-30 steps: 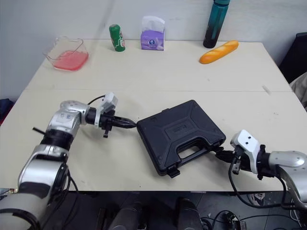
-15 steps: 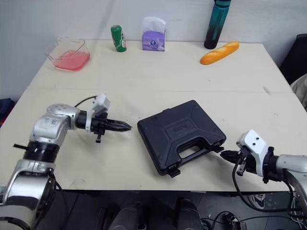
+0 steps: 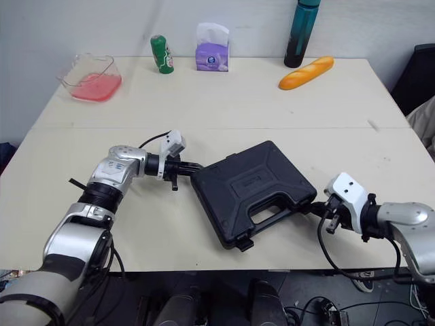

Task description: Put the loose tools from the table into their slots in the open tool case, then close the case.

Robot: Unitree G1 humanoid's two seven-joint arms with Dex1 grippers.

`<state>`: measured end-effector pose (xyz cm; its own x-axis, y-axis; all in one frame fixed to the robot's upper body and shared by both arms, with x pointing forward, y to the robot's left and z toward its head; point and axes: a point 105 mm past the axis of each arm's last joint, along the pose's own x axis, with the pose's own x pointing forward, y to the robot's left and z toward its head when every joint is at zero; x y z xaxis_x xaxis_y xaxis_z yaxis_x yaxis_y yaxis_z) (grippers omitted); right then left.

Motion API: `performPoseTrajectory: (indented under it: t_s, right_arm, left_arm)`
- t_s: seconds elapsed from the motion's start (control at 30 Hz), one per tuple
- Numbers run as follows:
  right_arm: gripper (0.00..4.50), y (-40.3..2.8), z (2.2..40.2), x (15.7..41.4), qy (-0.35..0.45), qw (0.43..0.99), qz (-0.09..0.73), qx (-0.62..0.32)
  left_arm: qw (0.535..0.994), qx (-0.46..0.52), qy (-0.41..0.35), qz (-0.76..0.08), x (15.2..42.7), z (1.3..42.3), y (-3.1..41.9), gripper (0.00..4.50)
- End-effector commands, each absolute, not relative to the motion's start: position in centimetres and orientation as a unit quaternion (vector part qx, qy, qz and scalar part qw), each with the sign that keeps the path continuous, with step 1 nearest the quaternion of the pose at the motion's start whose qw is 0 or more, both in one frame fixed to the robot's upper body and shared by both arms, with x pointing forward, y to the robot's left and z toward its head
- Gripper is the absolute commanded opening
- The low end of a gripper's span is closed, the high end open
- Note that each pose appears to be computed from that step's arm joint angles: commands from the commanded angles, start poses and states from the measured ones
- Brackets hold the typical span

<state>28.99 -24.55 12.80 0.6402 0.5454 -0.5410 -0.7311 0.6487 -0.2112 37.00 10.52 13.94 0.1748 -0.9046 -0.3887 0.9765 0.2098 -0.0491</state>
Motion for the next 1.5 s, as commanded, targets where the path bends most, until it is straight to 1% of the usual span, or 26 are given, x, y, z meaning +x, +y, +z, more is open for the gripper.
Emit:
performPoseTrajectory:
  t_s: [0.03,0.13,0.27,0.33,0.4,0.5,0.53,0.63,0.73,0.83,0.9,1.0,1.1,1.13,1.2,1.33,1.43,1.5]
  right_arm:
    - [0.01,-23.5,14.5,29.8,0.177,0.885,0.37,-0.221]
    - [0.01,-23.4,14.4,29.9,0.176,0.886,0.37,-0.217]
    - [0.01,-24.1,13.9,29.5,0.189,0.887,0.357,-0.224]
    - [0.01,-25.3,13.9,29.2,0.197,0.894,0.333,-0.226]
    - [0.01,-26.4,14.3,28.9,0.199,0.904,0.304,-0.223]
    - [0.01,-27.2,14.6,28.6,0.194,0.919,0.274,-0.205]
    - [0.01,-27.2,14.6,28.5,0.193,0.921,0.269,-0.203]
    - [0.01,-27.2,14.5,28.4,0.187,0.929,0.255,-0.192]
    - [0.01,-26.8,14.6,28.5,0.177,0.934,0.25,-0.183]
    - [0.01,-26.3,14.6,28.7,0.173,0.935,0.25,-0.181]
    - [0.01,-25.9,14.6,28.7,0.172,0.935,0.251,-0.181]
    - [0.01,-25.5,14.5,28.8,0.172,0.936,0.25,-0.179]
    - [0.01,-25.1,14.3,28.9,0.172,0.936,0.25,-0.179]
    - [0.01,-25.0,14.2,28.9,0.171,0.936,0.25,-0.178]
    - [0.01,-24.8,14.2,29.0,0.171,0.936,0.251,-0.178]
    - [0.01,-24.1,14.3,29.2,0.166,0.935,0.259,-0.177]
    - [0.01,-23.4,14.6,29.4,0.16,0.933,0.269,-0.178]
    - [0.01,-22.8,15.1,29.7,0.152,0.934,0.274,-0.172]
  left_arm:
    - [0.7,0.099,0.159,-0.689,33.8,14.9,9.8,0.03]
    - [0.691,0.105,0.17,-0.695,32.3,14.5,10.3,0.03]
    - [0.711,0.113,0.169,-0.673,32.4,14.7,11.0,0.03]
    - [0.725,0.119,0.158,-0.66,33.1,15.9,11.2,0.03]
    - [0.727,0.107,0.134,-0.665,33.3,18.1,10.7,0.03]
    - [0.703,0.089,0.088,-0.7,32.7,21.3,8.3,0.03]
    - [0.698,0.087,0.08,-0.706,32.6,21.8,7.7,0.03]
    - [0.685,0.096,0.056,-0.719,33.0,22.3,3.3,0.03]
    - [0.686,0.128,0.051,-0.714,34.2,21.4,-1.3,0.03]
    - [0.692,0.151,0.056,-0.703,35.4,20.3,-4.0,0.03]
    - [0.689,0.163,0.059,-0.704,35.6,19.7,-6.0,0.03]
    - [0.671,0.182,0.064,-0.716,35.2,18.6,-8.2,0.03]
    - [0.667,0.209,0.078,-0.711,35.2,17.1,-9.3,0.03]
    - [0.663,0.235,0.083,-0.706,35.2,16.2,-9.6,0.03]
    - [0.648,0.281,0.086,-0.703,35.0,14.6,-9.7,0.03]
    - [0.602,0.353,0.099,-0.709,34.2,11.3,-9.0,0.03]
    - [0.599,0.356,0.114,-0.708,34.2,10.5,-8.7,0.03]
    - [0.598,0.368,0.109,-0.704,34.3,10.2,-8.6,0.03]
